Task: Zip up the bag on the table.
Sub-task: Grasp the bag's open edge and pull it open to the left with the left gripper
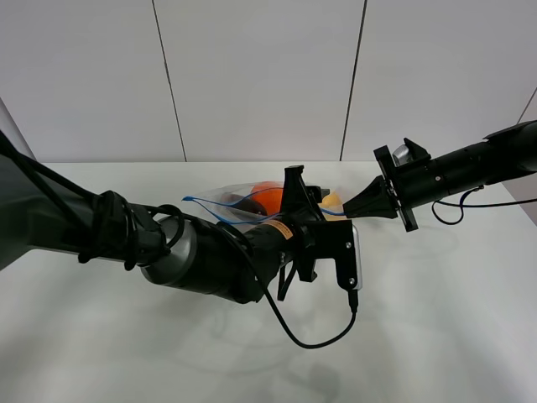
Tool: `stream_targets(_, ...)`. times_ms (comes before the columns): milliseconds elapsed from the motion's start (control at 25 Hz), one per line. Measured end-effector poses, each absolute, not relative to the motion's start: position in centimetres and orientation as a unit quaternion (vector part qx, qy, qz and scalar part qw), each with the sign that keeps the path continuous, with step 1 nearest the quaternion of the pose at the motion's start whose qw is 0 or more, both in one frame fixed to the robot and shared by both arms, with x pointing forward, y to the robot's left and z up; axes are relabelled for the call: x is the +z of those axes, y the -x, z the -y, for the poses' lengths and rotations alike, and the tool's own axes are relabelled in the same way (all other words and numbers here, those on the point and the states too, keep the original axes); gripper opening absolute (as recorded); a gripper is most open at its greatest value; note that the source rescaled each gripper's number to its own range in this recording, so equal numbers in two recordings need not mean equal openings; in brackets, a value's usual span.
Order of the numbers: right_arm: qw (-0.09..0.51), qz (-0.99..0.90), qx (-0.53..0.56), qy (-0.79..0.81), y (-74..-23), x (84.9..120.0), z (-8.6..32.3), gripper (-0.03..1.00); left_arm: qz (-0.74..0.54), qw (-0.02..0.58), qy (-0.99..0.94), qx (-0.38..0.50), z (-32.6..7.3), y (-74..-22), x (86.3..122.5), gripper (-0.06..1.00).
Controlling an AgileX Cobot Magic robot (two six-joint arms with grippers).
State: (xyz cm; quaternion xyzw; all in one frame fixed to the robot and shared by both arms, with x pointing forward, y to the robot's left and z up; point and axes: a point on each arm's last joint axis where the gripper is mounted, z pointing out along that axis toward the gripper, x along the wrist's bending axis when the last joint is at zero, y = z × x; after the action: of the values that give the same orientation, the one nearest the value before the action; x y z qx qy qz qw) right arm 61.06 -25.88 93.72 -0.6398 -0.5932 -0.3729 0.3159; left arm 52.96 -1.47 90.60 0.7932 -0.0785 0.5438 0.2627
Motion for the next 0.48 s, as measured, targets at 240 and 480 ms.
stream_targets(240, 0.316, 0.593, -0.373, 0.64, -61.1, 93.7, 25.9, 0.0, 0.063, 0.251, -0.795, 0.549, 0.3, -54.1, 90.6, 0.65)
stream_targets(480, 0.316, 0.593, -0.373, 0.64, -61.1, 93.7, 25.9, 0.0, 0.071, 0.249, -0.793, 0.552, 0.1, -54.5, 90.6, 0.44)
